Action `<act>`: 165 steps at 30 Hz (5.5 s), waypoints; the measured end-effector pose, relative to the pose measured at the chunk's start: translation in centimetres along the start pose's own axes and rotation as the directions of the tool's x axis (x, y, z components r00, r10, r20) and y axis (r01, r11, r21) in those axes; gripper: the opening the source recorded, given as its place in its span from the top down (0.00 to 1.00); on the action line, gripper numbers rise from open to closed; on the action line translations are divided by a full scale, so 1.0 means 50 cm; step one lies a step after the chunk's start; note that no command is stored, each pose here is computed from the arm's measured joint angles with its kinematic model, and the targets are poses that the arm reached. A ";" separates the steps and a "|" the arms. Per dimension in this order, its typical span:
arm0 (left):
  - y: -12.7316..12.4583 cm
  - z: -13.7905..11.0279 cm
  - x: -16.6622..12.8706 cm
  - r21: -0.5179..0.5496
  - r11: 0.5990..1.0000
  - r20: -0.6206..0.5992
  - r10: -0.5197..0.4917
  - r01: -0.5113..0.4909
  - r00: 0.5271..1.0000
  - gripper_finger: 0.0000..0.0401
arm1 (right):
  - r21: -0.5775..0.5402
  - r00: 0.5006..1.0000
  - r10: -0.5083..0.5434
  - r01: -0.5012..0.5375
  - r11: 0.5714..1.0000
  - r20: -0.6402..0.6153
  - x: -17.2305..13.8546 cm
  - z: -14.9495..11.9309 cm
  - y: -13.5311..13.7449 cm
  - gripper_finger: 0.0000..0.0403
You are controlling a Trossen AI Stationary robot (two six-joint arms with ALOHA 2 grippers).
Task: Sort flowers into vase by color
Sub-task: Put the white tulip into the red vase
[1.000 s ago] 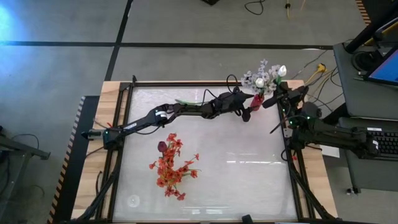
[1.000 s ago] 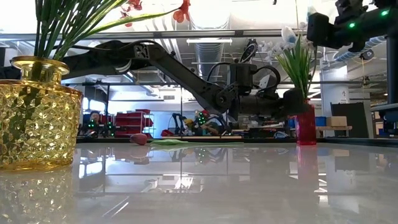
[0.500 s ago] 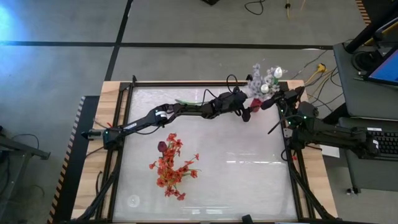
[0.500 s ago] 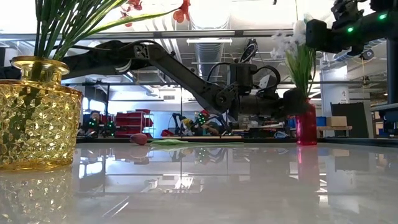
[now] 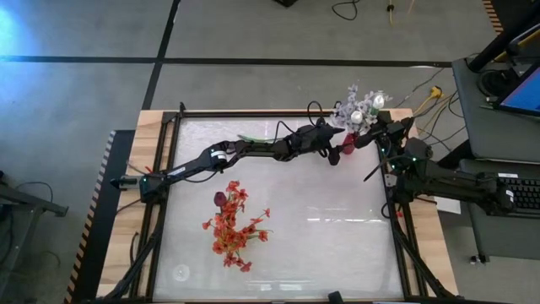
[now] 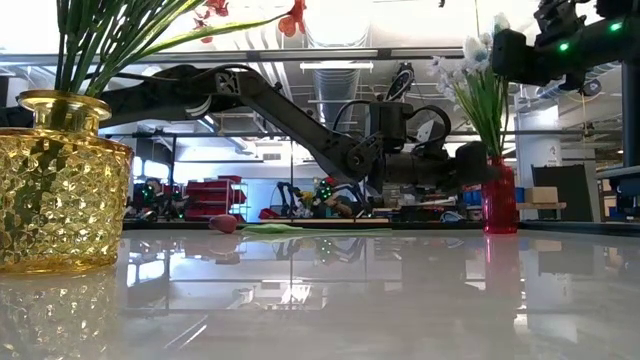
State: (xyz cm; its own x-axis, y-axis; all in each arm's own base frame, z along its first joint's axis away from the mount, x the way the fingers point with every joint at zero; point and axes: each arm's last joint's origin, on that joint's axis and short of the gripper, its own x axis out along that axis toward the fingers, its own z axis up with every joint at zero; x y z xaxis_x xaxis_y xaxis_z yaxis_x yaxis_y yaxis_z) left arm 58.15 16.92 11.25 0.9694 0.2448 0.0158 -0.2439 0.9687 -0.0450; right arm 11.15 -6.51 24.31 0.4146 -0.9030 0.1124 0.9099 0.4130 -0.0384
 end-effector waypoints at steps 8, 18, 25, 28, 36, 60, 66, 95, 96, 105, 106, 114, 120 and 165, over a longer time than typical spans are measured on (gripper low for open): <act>0.000 0.000 0.000 0.000 1.000 0.000 0.000 0.000 1.000 0.26 | -0.042 0.994 0.010 -0.015 0.999 -0.110 0.000 -0.027 0.004 0.72; 0.000 0.000 0.000 0.000 1.000 0.000 0.001 -0.001 1.000 0.26 | -0.050 0.990 -0.010 0.002 0.999 -0.142 -0.001 -0.035 0.003 0.82; 0.000 0.000 0.000 0.000 1.000 0.000 0.000 0.000 1.000 0.26 | -0.042 0.990 -0.017 0.011 0.999 -0.143 -0.001 -0.036 0.003 0.96; 0.000 0.000 0.000 0.000 1.000 0.000 0.000 0.000 1.000 0.26 | -0.047 0.989 -0.017 0.010 0.999 -0.149 -0.001 -0.037 0.003 0.97; 0.000 0.000 0.000 0.000 1.000 -0.001 0.000 0.000 1.000 0.26 | -0.049 0.982 -0.018 0.009 0.999 -0.189 -0.002 -0.047 0.003 0.97; 0.000 0.000 0.000 0.000 1.000 -0.001 0.000 0.000 1.000 0.26 | -0.167 0.951 -0.053 0.002 0.986 -0.305 0.014 -0.087 0.023 0.97; 0.000 0.000 0.000 0.000 1.000 -0.001 0.000 0.000 1.000 0.26 | -0.182 0.947 -0.058 -0.001 0.983 -0.316 0.016 -0.092 0.026 0.97; 0.002 0.024 -0.001 -0.025 1.000 -0.026 0.004 -0.005 1.000 0.26 | -0.175 0.954 -0.053 0.001 0.985 -0.295 0.012 -0.084 0.021 0.62; 0.002 0.024 -0.001 -0.025 1.000 -0.027 0.004 -0.005 1.000 0.26 | -0.172 0.955 -0.053 0.002 0.985 -0.292 0.012 -0.082 0.020 0.61; 0.002 0.036 -0.001 -0.017 1.000 -0.030 0.005 -0.006 1.000 0.26 | -0.146 0.965 -0.047 0.009 0.989 -0.260 0.006 -0.070 0.013 0.57; 0.003 0.036 -0.001 -0.017 1.000 -0.031 0.005 -0.006 1.000 0.26 | -0.143 0.965 -0.046 0.010 0.990 -0.256 0.005 -0.069 0.012 0.57; 0.004 0.033 -0.001 -0.018 1.000 -0.048 0.007 -0.008 0.999 0.26 | -0.115 0.973 -0.040 0.014 0.993 -0.228 0.000 -0.059 0.006 0.57; 0.004 0.040 -0.002 -0.018 1.000 -0.053 0.008 -0.009 0.999 0.26 | -0.085 0.979 -0.038 0.021 0.996 -0.203 -0.007 -0.044 -0.003 0.57; -0.001 0.143 -0.015 0.081 0.997 -0.104 0.009 -0.001 0.995 0.26 | -0.086 0.962 -0.010 -0.014 0.996 -0.272 -0.030 0.091 -0.043 0.57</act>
State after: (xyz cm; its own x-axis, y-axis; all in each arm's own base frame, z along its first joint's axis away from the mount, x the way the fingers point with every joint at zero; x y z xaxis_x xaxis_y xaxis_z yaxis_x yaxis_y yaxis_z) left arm 57.26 16.96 18.40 0.9646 0.2484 -0.0885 -0.2461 0.9686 0.0358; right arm 8.54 -5.50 28.71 0.3929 -0.9053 -0.1612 0.9018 0.4136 -0.1252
